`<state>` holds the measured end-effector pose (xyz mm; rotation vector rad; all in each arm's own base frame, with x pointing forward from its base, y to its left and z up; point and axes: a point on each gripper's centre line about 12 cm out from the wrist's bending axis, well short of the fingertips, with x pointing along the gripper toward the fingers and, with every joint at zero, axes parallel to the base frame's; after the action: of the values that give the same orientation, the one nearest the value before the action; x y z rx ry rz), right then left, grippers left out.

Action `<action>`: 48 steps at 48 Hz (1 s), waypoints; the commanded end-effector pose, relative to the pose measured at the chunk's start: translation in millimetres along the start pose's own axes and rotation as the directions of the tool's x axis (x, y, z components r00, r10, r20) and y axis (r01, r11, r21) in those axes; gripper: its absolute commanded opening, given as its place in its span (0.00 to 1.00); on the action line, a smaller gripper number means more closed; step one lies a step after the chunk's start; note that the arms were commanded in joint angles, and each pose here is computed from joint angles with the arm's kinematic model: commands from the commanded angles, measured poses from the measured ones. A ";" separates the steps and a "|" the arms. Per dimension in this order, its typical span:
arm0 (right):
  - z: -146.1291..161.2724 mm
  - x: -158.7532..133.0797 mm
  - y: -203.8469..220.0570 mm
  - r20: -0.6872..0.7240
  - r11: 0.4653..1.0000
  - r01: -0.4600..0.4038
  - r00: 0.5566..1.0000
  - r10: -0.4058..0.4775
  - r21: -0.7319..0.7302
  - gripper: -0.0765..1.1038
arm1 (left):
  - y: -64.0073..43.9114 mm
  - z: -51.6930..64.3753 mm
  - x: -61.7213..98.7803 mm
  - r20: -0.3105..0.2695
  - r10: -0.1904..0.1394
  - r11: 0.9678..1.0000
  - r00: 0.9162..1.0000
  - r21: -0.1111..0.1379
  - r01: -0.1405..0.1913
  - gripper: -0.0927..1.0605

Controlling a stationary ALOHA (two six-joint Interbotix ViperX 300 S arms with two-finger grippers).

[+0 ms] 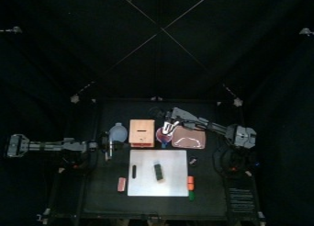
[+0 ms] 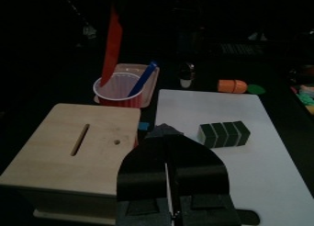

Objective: Place sushi on board then cut the sushi with the knife then place the pieces on the plate
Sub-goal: Grasp knife edge with left hand

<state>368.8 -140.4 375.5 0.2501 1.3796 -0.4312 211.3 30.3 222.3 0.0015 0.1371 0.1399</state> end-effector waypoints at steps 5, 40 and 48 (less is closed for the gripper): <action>-35.6 -73.8 -8.7 0.218 0.996 0.092 0.972 -0.092 0.009 0.42 | -0.8 16.8 0.4 0.060 -0.004 1.000 0.998 -0.002 0.004 0.06; -139.4 -44.6 44.4 0.684 0.980 -0.193 0.709 0.172 -0.046 0.43 | -2.0 49.9 -0.9 0.234 -0.010 1.000 0.972 0.000 0.010 0.06; -156.6 -13.7 51.7 0.726 0.967 -0.225 0.645 0.238 -0.117 0.43 | -2.6 54.1 0.0 0.271 -0.014 1.000 0.962 0.006 0.013 0.06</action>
<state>253.6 -31.8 361.1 0.2086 0.5789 -0.2912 214.7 28.2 264.2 0.0160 -0.0974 0.1283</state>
